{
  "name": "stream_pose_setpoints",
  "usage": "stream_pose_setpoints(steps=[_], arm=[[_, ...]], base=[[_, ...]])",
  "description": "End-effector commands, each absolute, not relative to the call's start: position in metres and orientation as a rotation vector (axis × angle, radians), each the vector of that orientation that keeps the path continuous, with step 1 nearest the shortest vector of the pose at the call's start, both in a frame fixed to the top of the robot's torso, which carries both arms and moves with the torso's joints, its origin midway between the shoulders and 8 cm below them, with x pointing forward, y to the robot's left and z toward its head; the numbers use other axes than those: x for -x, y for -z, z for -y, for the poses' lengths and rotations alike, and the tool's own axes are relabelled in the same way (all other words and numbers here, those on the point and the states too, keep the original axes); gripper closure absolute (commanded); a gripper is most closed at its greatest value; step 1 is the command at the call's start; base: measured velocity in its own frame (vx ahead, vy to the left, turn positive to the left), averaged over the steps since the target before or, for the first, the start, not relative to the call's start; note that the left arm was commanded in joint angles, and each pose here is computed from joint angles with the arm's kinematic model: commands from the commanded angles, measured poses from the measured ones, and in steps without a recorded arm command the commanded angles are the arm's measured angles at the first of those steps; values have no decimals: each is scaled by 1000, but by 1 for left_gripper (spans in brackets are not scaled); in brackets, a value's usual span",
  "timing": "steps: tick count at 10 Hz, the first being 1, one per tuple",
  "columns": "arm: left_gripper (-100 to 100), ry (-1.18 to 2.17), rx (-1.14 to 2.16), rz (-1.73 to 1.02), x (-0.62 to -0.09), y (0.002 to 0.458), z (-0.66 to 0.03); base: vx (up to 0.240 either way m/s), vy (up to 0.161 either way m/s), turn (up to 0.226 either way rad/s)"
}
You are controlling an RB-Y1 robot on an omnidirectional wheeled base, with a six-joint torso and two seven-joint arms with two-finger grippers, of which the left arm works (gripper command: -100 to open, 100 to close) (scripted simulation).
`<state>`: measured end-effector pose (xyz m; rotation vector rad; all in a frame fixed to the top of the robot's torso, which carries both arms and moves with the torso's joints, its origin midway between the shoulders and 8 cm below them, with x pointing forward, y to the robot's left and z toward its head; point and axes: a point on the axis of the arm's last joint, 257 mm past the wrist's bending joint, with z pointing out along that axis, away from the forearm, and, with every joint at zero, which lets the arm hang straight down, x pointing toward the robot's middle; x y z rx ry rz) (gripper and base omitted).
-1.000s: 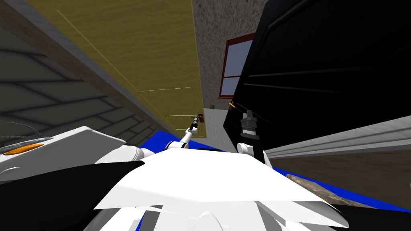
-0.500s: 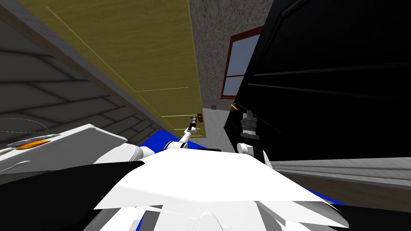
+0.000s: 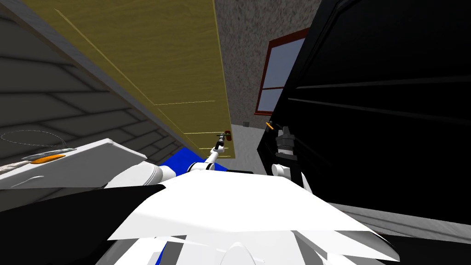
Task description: Push the door open
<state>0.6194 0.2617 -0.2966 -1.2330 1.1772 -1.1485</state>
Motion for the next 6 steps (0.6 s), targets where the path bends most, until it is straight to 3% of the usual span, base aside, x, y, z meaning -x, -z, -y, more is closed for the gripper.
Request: stream_pose_setpoints(steps=[1,6], arm=[[100,1135,1234,-1153,-621,291,-276],[100,1122,1252,-1131,-620,292,-287]], base=[[172,-113,114],[113,-93,79]])
